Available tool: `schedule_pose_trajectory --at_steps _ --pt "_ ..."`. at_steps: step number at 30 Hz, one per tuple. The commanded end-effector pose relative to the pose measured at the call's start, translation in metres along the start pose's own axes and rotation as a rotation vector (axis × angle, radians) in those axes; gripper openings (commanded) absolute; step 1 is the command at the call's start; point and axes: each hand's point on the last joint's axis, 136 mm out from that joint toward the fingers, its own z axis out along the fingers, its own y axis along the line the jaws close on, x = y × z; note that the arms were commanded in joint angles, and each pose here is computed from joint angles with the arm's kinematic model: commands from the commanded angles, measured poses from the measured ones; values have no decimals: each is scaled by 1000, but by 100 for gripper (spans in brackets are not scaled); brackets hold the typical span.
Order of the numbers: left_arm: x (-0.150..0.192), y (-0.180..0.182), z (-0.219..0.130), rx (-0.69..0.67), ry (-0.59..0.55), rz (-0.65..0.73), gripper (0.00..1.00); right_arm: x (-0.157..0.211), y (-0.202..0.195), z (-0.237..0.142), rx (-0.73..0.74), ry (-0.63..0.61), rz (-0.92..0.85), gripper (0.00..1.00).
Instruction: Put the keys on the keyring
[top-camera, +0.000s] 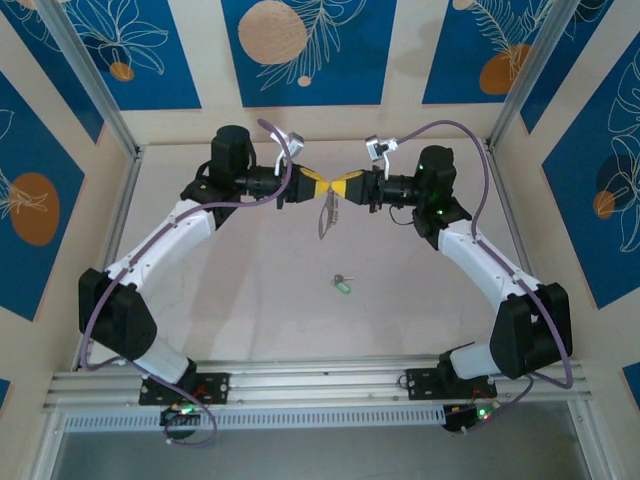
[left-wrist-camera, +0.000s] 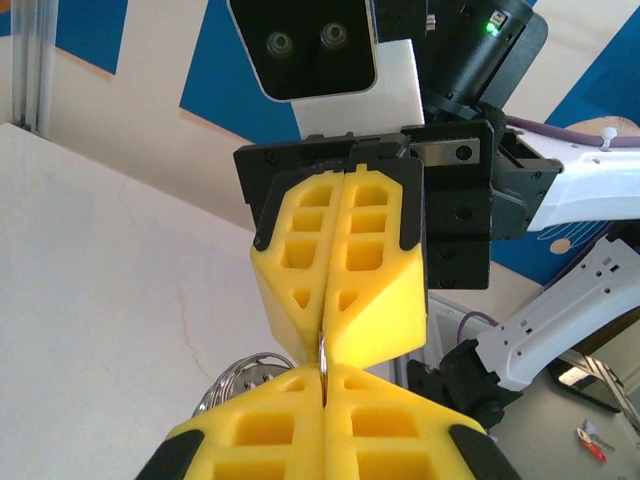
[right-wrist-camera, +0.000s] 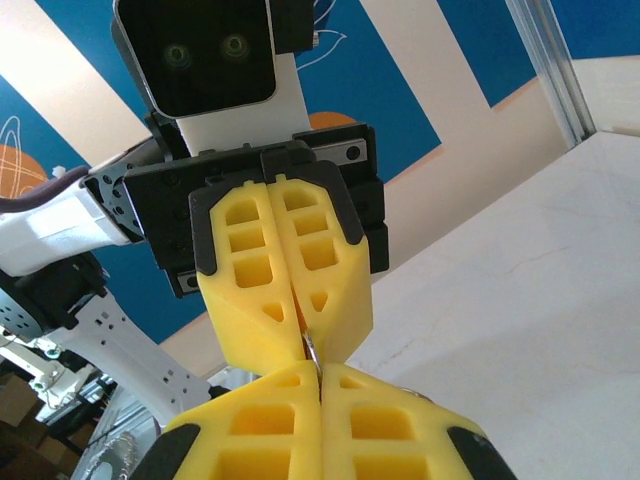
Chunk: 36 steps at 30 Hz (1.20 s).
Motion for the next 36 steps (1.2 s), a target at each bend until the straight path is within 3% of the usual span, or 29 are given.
schedule_pose_trajectory --at_steps 1,7,13,19,36 --pt "-11 -12 4 43 -16 64 0 -9 6 5 -12 -5 -29 0" --pt "-27 -1 -4 -87 -99 46 0 -18 -12 -1 60 -71 -20 0" --pt "-45 19 -25 -276 -295 -38 37 -33 -12 -8 62 -157 -58 0" --pt "-53 19 -31 -257 -406 -76 50 -50 -7 -16 53 -266 -119 0" --pt "-68 16 -13 -53 -478 -106 49 -75 -6 -11 30 -422 -69 0"
